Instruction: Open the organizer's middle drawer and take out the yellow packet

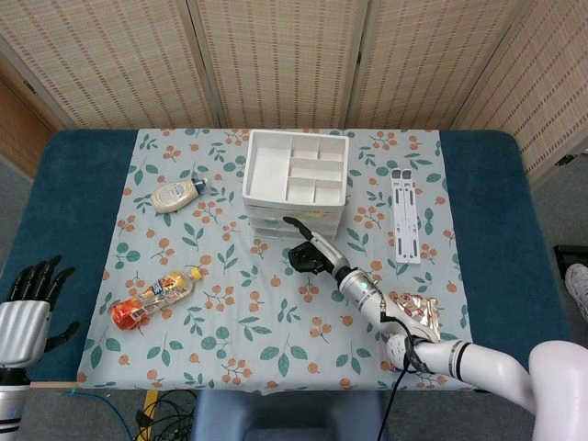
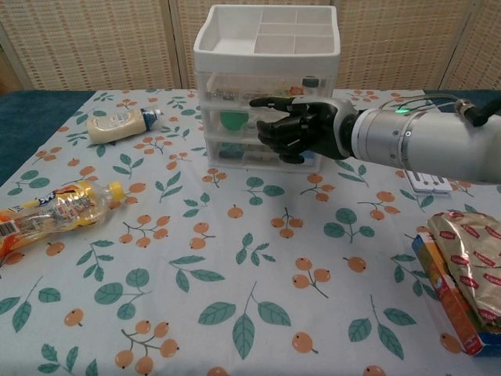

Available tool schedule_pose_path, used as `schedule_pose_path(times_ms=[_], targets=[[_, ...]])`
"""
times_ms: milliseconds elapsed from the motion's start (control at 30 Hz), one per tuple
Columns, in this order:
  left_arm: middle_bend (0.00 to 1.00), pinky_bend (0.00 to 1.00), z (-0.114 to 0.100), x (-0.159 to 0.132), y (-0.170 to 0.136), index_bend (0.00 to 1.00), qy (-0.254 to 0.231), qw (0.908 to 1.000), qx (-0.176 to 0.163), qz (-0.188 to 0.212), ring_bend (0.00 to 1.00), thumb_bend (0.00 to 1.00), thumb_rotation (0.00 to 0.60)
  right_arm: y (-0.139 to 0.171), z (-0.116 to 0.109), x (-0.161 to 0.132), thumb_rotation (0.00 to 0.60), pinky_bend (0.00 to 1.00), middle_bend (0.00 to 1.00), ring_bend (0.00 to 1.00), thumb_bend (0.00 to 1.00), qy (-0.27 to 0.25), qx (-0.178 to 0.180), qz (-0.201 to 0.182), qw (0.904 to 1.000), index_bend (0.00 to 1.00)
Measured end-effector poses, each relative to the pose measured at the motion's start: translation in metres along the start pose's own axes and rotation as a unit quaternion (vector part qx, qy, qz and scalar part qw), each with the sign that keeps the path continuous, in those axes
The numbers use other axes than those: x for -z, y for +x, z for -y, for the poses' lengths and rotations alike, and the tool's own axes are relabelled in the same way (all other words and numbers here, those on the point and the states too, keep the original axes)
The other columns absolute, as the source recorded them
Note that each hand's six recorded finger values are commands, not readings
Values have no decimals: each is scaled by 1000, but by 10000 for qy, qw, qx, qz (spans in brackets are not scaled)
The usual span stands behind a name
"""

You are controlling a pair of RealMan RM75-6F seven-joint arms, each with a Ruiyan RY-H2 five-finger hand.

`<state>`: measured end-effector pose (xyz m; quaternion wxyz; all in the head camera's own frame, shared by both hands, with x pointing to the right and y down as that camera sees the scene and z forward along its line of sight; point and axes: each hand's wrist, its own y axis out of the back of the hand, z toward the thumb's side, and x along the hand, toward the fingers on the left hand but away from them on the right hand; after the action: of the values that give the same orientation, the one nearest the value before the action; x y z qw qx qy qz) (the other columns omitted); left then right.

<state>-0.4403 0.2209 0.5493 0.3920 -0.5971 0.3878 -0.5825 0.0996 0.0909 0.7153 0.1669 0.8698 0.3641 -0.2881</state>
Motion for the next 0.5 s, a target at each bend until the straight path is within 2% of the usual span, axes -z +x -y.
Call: schedule_pose_path(times_ms=[500], targets=[[70, 91, -1, 2, -2, 159, 34, 10000, 7, -27, 75, 167, 600, -20, 5, -10, 600, 856, 812, 835, 624, 116, -19, 21, 9999, 0]])
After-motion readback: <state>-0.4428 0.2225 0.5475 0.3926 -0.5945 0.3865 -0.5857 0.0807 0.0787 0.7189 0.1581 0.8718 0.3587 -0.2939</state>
